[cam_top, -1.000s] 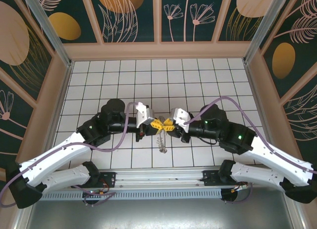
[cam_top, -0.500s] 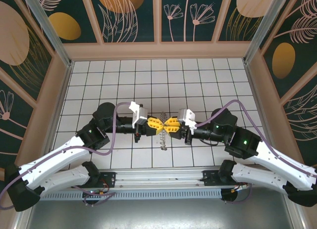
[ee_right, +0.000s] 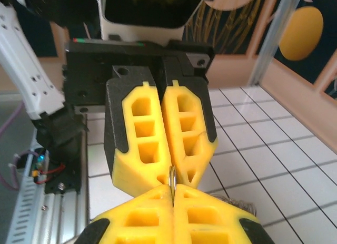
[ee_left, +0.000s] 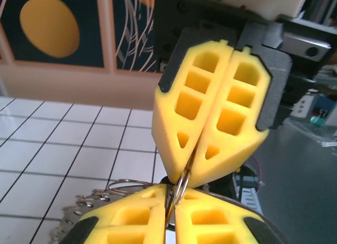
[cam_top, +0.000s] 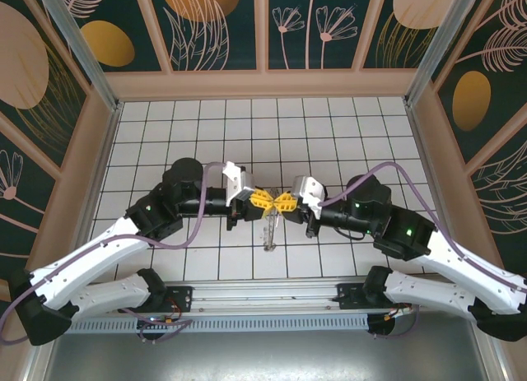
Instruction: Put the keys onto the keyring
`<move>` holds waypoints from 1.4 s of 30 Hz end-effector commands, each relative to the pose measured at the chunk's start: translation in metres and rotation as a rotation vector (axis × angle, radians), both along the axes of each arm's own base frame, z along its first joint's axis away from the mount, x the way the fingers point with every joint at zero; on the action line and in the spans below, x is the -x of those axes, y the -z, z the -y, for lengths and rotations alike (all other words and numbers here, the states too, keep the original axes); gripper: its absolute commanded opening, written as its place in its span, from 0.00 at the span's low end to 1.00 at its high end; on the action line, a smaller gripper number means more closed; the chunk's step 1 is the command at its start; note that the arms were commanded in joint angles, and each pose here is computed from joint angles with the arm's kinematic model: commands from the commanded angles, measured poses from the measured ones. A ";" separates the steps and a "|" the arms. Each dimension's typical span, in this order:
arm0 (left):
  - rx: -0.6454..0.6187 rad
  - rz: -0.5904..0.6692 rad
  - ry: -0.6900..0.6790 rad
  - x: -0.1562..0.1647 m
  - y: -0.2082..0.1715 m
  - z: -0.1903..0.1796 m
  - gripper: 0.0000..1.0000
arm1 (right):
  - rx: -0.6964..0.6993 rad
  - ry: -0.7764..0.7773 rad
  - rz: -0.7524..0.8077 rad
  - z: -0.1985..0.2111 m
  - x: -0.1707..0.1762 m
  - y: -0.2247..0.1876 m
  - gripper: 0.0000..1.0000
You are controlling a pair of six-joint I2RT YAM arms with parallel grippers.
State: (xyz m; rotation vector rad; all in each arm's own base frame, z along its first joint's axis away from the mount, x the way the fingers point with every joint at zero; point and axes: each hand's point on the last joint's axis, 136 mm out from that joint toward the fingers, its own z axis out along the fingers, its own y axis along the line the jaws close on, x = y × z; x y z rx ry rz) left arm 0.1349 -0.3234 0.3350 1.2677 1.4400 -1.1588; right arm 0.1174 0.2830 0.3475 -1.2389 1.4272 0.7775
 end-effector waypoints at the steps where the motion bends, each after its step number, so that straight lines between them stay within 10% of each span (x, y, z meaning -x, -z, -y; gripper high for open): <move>1: -0.105 0.043 -0.021 -0.009 0.012 0.003 0.00 | 0.098 0.003 0.009 -0.009 -0.007 0.015 0.00; 8: -0.167 0.034 0.001 -0.012 0.033 0.008 0.00 | 0.203 0.009 -0.004 -0.017 -0.015 0.032 0.00; 30: 0.352 0.033 0.191 0.042 -0.058 -0.010 0.00 | -0.076 -0.088 -0.039 -0.007 0.016 0.003 0.20; 42: 0.323 0.019 0.193 0.041 -0.051 -0.008 0.00 | -0.046 -0.099 -0.051 -0.012 0.016 0.007 0.14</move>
